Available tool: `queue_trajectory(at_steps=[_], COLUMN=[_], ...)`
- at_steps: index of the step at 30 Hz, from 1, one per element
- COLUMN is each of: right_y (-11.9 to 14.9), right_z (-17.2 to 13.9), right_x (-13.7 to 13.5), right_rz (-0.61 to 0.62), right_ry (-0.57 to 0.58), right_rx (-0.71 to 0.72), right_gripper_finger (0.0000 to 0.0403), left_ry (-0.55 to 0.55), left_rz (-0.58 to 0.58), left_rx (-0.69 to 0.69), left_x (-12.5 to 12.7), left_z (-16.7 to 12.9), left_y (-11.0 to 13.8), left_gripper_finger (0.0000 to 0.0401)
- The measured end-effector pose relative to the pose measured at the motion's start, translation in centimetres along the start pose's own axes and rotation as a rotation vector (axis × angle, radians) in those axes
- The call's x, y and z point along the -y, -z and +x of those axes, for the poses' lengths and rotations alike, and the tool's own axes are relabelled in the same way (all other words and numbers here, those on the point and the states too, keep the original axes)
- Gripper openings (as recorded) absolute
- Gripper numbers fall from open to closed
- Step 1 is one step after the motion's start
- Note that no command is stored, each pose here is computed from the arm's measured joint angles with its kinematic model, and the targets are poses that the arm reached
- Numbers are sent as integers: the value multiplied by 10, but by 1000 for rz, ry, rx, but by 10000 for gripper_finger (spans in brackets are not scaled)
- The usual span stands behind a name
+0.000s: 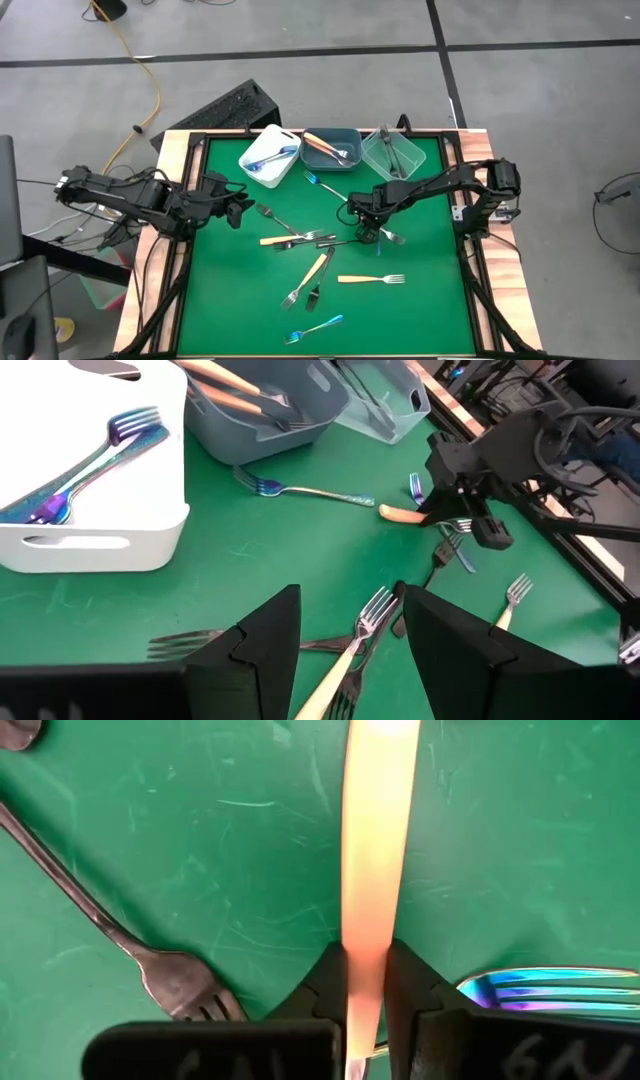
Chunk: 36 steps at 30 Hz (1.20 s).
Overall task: Sort silverware by color (type)
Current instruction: Put the yellow fork into the blue bin
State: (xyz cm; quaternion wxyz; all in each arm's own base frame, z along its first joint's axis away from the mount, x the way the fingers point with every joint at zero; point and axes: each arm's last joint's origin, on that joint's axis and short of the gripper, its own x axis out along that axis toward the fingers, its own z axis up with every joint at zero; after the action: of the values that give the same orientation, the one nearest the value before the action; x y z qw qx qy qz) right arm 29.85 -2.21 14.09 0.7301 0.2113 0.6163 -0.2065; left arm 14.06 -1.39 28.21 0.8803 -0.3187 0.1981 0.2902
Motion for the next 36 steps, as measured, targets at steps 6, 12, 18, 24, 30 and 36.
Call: queue_trajectory(at_steps=[6,12,18,24,30,36], right_y=[-11,-29,-50,-77,-102,-127], right_z=[-10,-30,-54,-79,-107,-132], right_x=[-5,-14,-20,-21,-20,-4], right_rz=[1,-30,-76,-149,-258,-368], right_ry=[-34,-82,-121,-163,-174,-120], right_rx=[61,172,284,458,656,856], right_gripper_finger=[37,37,37,37,37,37], left_ry=[-1,-2,-2,-7,-36,-59], left_rz=[1,1,1,2,20,19], left_rx=[1,1,2,9,49,83], left_x=[0,0,0,0,-1,-2], left_z=[0,0,0,0,0,0], left_y=[0,0,0,0,-1,-2], left_gripper_finger=[162,162,162,162,162,162])
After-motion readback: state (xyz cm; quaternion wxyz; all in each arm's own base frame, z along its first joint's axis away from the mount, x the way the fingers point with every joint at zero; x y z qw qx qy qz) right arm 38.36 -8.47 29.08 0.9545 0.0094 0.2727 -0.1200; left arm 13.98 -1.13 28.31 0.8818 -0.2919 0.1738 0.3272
